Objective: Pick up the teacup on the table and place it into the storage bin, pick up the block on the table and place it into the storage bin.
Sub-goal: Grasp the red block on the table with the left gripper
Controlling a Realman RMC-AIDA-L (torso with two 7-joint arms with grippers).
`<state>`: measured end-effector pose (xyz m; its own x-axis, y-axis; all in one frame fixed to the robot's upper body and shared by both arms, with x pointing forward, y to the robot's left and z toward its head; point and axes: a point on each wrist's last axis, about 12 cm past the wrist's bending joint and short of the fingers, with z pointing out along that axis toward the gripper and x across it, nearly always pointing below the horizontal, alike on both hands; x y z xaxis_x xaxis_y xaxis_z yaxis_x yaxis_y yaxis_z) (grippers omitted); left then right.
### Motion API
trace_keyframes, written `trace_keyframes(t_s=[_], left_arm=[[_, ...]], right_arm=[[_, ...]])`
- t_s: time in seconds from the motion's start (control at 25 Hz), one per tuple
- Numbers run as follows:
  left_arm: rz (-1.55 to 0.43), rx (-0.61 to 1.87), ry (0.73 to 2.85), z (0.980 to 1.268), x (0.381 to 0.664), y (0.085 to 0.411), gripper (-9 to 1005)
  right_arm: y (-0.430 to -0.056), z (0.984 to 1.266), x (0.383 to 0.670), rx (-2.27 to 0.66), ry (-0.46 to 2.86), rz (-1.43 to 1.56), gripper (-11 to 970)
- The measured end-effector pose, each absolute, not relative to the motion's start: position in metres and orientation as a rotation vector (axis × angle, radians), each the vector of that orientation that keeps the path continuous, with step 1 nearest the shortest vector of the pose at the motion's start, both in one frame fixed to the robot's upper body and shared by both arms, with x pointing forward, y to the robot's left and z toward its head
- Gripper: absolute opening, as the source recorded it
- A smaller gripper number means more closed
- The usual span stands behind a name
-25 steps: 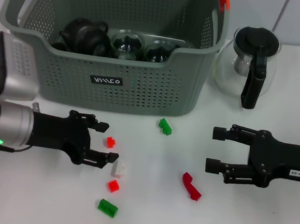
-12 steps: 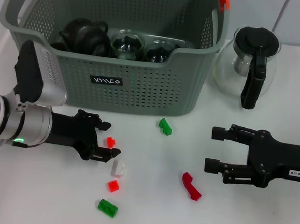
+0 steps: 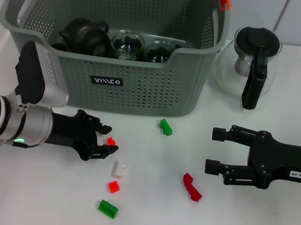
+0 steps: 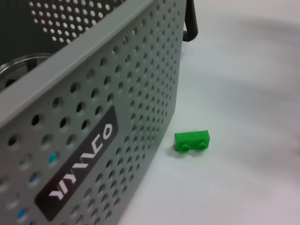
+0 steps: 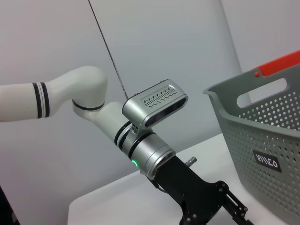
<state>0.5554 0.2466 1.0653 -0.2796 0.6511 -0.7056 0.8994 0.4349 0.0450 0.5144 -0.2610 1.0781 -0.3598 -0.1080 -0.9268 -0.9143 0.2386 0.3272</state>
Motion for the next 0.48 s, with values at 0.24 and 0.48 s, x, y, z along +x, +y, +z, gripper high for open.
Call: trace_keyframes(t_s=[0.24, 0.48], left_arm=[[-0.478, 1.296, 2.038, 1.0634, 0.5555, 0.2463, 465], [-0.470, 1.309, 2.044, 1.0621, 0.5551, 0.2462, 428]], right_arm=[[-0.2609, 1.0781, 0.5143, -0.961, 1.676, 1.216, 941], [-0.2610, 1.0780, 0.5142, -0.962, 1.677, 1.216, 940]])
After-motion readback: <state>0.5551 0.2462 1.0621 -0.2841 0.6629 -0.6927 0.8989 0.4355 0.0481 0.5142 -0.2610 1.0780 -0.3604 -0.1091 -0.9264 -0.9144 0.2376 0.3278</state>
